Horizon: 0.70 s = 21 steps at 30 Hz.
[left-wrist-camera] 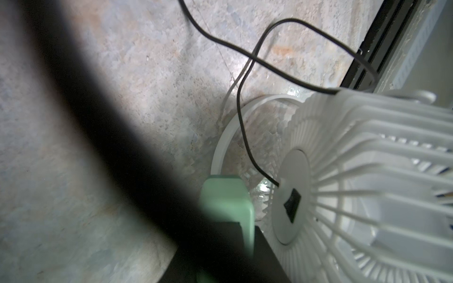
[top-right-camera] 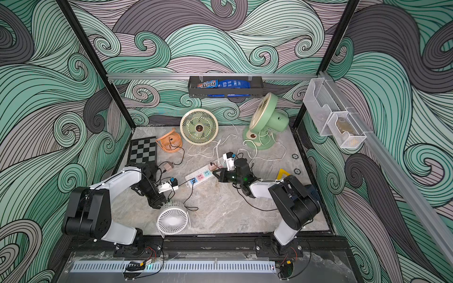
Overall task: Unplug the desk fan from the power strip
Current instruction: Place the plug at the center of the board.
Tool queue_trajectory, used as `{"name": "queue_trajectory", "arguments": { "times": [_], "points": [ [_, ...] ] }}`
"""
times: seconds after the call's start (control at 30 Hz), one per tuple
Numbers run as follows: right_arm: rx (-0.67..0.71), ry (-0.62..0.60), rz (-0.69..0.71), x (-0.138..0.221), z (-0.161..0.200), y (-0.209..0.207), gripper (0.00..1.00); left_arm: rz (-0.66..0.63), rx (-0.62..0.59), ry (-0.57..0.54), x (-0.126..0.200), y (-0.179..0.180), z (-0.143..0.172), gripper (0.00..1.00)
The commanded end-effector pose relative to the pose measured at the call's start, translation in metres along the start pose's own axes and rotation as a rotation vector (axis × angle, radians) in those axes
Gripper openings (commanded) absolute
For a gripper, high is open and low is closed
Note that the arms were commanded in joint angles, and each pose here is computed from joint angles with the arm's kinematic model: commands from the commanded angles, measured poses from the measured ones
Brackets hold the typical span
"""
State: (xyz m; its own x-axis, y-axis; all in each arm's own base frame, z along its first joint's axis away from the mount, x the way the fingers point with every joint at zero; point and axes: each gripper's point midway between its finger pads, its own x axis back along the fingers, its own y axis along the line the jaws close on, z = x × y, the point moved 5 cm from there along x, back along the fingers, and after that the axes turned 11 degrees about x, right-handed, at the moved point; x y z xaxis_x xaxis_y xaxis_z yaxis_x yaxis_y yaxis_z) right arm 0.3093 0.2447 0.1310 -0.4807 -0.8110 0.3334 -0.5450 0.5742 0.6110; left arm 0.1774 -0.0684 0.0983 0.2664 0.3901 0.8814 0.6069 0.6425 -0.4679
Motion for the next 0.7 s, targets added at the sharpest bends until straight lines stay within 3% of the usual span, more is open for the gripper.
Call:
{"name": "queue_trajectory", "arguments": {
  "times": [0.0,0.2,0.43,0.67],
  "points": [
    [0.016,-0.046,0.029,-0.001,-0.009,-0.003,0.04,-0.015,0.003,-0.021,0.008,0.002,-0.002,0.42],
    [-0.012,-0.069,0.055,-0.007,-0.011,-0.011,0.03,-0.054,-0.014,-0.108,0.049,-0.005,-0.024,0.5],
    [-0.03,-0.074,0.109,-0.018,-0.017,-0.021,0.03,-0.055,0.043,-0.338,0.102,-0.005,-0.089,0.52],
    [-0.064,-0.053,0.145,-0.019,-0.008,-0.03,0.03,-0.175,0.026,-0.399,0.095,-0.002,-0.144,0.51]
  ]
}}
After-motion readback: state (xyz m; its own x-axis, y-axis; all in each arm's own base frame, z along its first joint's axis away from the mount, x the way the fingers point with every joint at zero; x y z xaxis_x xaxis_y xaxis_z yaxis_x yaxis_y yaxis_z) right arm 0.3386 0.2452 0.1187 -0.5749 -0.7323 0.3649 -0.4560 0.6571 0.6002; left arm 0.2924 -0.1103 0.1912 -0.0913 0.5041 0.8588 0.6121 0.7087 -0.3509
